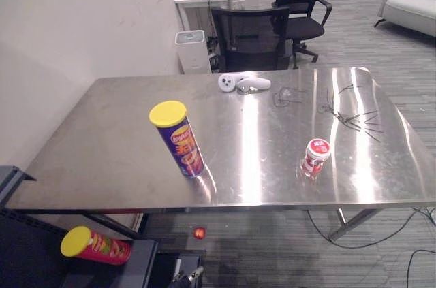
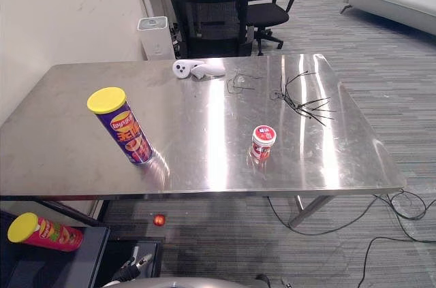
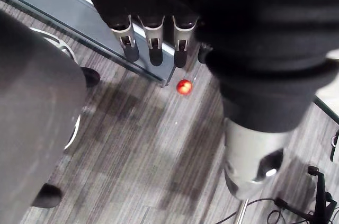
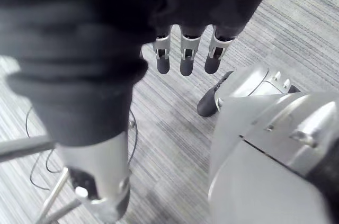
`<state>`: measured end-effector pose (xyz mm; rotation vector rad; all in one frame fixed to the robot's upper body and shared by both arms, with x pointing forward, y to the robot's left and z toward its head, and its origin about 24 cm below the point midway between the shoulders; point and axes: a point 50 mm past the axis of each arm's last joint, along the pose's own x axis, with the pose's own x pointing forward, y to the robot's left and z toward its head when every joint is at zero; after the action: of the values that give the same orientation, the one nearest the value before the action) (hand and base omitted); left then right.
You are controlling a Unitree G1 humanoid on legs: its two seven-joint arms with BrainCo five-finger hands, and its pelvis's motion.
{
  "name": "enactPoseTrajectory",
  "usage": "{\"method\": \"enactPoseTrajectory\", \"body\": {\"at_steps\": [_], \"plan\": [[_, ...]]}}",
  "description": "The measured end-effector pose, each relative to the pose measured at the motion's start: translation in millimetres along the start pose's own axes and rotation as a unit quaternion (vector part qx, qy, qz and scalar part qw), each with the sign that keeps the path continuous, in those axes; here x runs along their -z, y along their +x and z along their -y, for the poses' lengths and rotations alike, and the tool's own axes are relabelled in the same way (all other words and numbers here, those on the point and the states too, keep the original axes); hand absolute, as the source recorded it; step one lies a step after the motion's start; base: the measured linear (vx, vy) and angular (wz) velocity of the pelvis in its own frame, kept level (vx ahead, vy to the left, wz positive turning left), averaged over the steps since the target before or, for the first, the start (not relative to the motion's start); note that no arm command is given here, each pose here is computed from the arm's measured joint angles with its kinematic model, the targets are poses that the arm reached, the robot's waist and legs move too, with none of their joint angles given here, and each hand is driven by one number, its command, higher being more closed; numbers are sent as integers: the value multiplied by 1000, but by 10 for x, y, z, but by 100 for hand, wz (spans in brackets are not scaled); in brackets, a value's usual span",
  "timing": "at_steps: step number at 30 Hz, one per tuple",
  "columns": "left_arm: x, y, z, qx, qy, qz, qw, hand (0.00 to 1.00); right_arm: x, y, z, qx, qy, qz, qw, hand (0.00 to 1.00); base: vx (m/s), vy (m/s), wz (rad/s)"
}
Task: Put the gum and the chips on the shelf.
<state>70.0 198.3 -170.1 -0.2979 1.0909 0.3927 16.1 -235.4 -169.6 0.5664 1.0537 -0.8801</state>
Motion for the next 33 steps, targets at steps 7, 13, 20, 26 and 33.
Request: {"method": "enactPoseTrajectory", "body": {"at_steps": [7, 13, 20, 26, 33], "plan": [[35, -29, -97, -13, -7, 5, 1000, 0, -466, 10, 377, 78, 144, 85, 983, 0, -53, -34, -17], [129, -71, -208, -35, -34, -2, 999, 0, -1397, -147, 476, 88, 106, 257, 957, 0, 18, -25, -4], [71, -65, -88, -19, -49, 23, 998, 0, -2224, -731, -182, 11, -40, 477, 878, 0, 5, -47, -5], [97, -85, -83, -19, -51, 27, 998, 0, -2241, -907, -338, 8, -105, 521, 847, 0, -2, -76, -5], [137, -92, -22, -13, -45, 23, 999, 0, -2326, -1230, -366, 5, -142, 583, 800, 0, -14, -61, -5]]}}
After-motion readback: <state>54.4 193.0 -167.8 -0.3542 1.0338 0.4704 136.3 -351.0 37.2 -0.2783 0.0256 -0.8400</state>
